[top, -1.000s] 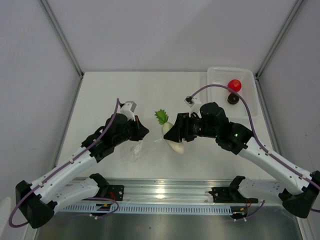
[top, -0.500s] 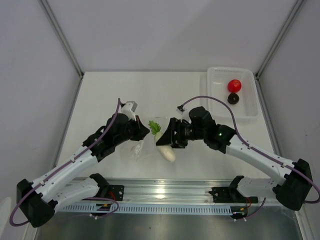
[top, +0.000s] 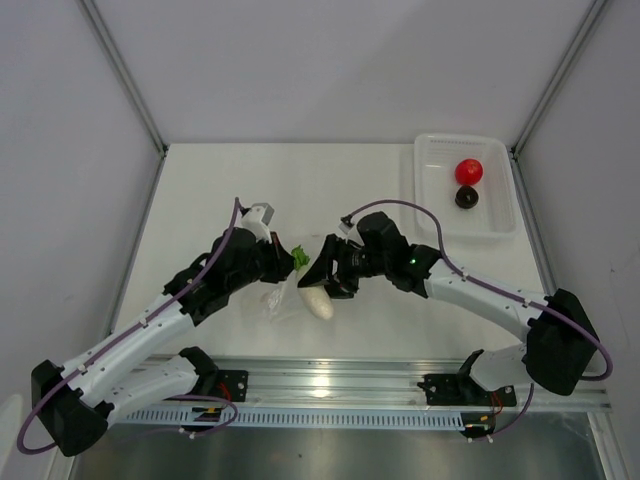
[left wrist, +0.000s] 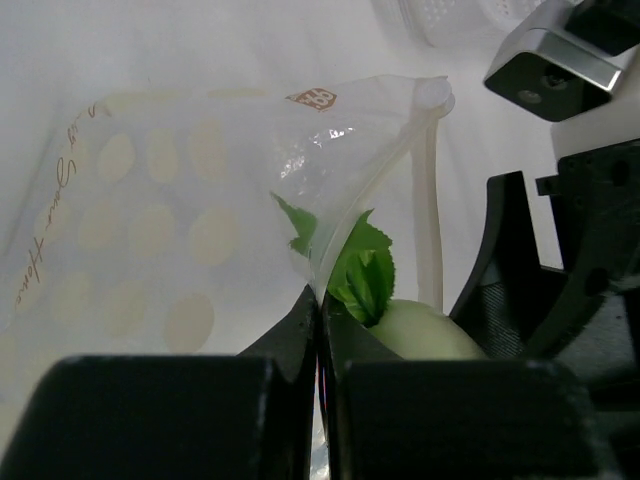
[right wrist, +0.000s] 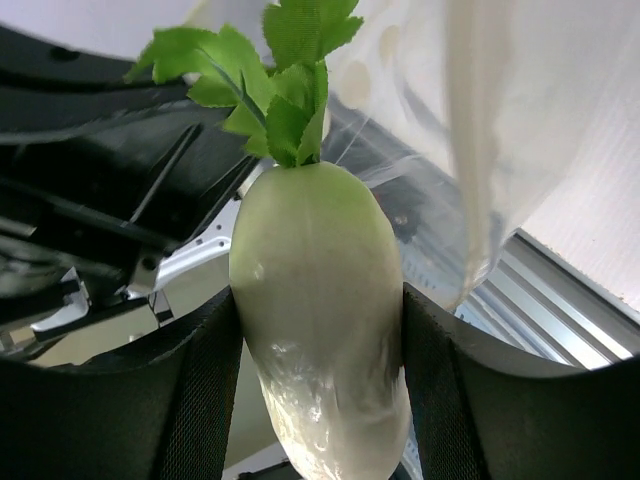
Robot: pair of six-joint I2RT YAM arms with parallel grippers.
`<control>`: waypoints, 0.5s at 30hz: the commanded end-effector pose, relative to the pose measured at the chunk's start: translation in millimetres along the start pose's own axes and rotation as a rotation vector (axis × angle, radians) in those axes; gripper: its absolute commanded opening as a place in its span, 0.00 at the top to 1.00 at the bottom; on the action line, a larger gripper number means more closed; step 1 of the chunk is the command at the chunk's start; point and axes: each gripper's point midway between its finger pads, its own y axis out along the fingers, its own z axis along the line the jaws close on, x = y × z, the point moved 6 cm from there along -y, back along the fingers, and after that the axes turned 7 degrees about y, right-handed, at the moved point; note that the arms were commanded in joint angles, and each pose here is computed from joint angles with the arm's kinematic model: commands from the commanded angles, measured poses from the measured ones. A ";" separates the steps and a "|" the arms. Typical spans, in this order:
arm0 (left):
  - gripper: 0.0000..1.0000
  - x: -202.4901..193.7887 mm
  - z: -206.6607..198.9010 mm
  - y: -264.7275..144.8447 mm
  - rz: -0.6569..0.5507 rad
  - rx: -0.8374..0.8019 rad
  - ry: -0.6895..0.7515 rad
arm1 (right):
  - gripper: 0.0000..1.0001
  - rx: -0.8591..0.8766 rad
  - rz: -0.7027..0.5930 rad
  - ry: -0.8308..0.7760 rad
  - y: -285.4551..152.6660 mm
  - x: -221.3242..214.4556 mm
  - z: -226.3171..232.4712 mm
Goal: Place the food in the zip-top bag and seal the zipper
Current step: Place the fake vegetable in the zipper food storage bag.
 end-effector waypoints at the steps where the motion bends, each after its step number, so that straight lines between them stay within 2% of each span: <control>1: 1.00 10.0 -9.6 -6.8 -0.034 -0.037 0.003 | 1.00 0.016 -0.014 0.027 6.9 9.2 7.1; 15: 0.99 12.5 -30.5 -4.1 -0.002 -0.134 -0.018 | 1.00 -0.034 -0.219 0.044 5.0 48.1 -7.9</control>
